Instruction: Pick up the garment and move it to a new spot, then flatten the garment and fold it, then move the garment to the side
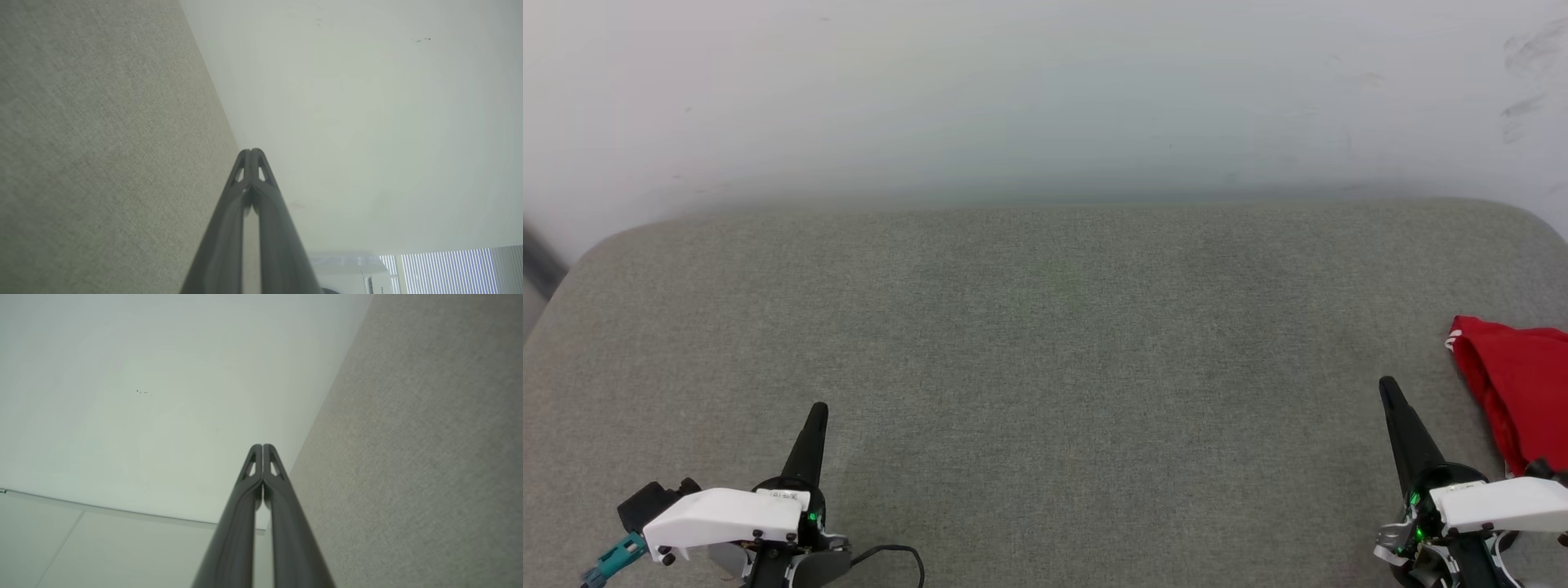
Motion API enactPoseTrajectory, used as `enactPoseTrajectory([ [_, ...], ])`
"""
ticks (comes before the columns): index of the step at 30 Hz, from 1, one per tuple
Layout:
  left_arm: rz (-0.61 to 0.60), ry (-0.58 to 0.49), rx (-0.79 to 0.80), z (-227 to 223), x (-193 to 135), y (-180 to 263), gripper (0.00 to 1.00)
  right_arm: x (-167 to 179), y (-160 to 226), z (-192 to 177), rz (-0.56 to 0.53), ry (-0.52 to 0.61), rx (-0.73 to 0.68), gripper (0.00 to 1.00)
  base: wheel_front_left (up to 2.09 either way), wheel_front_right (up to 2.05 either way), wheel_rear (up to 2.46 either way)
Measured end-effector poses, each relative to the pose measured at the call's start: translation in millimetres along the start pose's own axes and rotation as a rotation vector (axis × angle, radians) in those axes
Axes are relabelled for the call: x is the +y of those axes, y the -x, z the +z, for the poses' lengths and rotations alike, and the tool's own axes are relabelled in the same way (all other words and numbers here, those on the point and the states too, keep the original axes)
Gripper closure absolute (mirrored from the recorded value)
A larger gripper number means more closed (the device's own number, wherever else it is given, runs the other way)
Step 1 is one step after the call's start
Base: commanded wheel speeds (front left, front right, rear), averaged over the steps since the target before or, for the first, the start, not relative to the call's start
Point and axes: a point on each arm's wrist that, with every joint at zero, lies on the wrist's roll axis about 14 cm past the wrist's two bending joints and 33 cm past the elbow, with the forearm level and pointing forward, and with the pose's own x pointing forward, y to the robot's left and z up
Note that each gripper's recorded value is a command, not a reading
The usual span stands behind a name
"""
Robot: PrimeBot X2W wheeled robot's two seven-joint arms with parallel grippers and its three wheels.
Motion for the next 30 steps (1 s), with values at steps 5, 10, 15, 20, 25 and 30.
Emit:
enactPoseTrajectory([
  [5, -0.01, 0.042, -0.004, 1.5, -1.5, -0.6, 1.0, 1.4, -2.2, 1.5, 0.005, -0.038, -0.006, 1.0, 0.0, 0.0, 0.0],
  [10, -0.02, 0.08, -0.008, 2.9, -2.7, -0.8, 1.0, 1.3, -3.7, 2.0, 0.006, -0.077, -0.008, 1.0, 0.0, 0.0, 0.0],
  [15, -0.032, 0.117, -0.015, 5.6, -4.2, -1.3, 1.0, 0.3, -4.5, 2.8, 0.005, -0.114, -0.012, 1.0, 0.0, 0.0, 0.0],
  [20, -0.043, 0.152, -0.019, 6.8, -5.2, -1.2, 1.0, 0.3, -5.5, 3.9, 0.007, -0.149, -0.017, 1.0, 0.0, 0.0, 0.0],
  [25, -0.055, 0.188, -0.026, 8.4, -7.2, -2.0, 1.0, 1.3, -7.4, 4.8, 0.012, -0.184, -0.02, 1.0, 0.0, 0.0, 0.0],
  [30, -0.07, 0.22, -0.032, 10.7, -9.4, -2.6, 1.0, 0.5, -8.3, 5.4, 0.011, -0.216, -0.023, 1.0, 0.0, 0.0, 0.0],
])
